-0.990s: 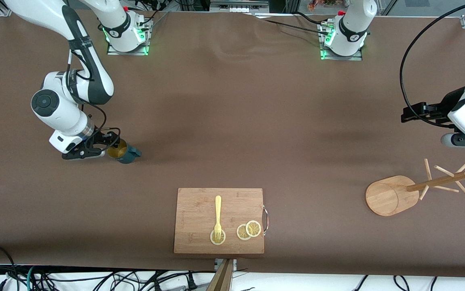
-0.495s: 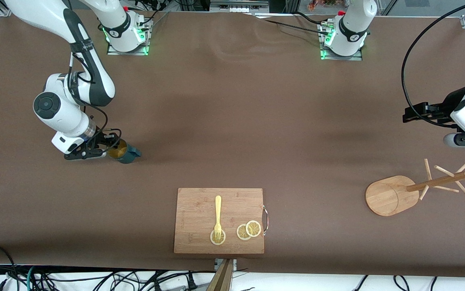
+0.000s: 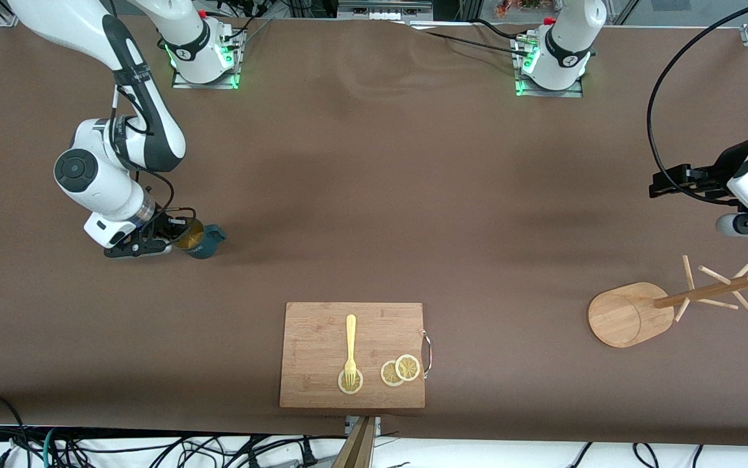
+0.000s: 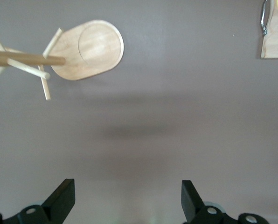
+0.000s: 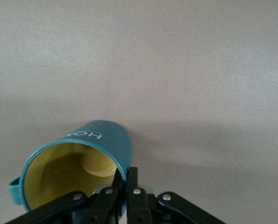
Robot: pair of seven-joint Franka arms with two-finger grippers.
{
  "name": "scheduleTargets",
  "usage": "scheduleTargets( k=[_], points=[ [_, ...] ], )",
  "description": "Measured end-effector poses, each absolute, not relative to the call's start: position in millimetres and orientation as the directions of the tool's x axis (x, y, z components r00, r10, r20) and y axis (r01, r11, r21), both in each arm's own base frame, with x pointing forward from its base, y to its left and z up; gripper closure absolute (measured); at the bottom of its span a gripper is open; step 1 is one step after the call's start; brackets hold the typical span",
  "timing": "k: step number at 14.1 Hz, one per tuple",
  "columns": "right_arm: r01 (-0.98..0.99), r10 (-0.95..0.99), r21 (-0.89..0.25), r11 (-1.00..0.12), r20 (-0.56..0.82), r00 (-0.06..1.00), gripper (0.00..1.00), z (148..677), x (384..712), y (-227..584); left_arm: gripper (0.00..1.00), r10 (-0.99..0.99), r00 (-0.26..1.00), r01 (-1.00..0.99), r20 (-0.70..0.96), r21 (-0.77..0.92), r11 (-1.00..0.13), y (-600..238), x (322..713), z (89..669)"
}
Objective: Pass cup and hang on rack
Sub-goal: 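Close the right gripper on the teal mug's rim, then carry the mug toward the table middle with the right gripper while the left gripper approaches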
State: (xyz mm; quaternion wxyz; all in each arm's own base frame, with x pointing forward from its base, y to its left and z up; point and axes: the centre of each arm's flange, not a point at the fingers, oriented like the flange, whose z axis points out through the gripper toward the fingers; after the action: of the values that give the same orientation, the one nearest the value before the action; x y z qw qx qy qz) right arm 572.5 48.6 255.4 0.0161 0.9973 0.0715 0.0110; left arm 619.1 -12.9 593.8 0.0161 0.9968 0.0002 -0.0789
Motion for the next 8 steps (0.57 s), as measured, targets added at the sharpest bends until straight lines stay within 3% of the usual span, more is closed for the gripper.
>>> scheduleTargets(
  k=[3,8],
  points=[
    [0.142,0.142,0.011,-0.990,-0.014,0.990,0.95,261.8,576.4,60.3,0.00,-0.001,0.992,0.003,-0.128,0.033,-0.999,-12.5,619.5,607.1],
    [0.080,0.084,-0.063,-0.995,-0.052,0.995,0.96,315.8,594.5,150.1,0.00,-0.002,0.990,0.002,-0.139,0.034,-0.999,-12.9,622.4,600.5]
  ],
)
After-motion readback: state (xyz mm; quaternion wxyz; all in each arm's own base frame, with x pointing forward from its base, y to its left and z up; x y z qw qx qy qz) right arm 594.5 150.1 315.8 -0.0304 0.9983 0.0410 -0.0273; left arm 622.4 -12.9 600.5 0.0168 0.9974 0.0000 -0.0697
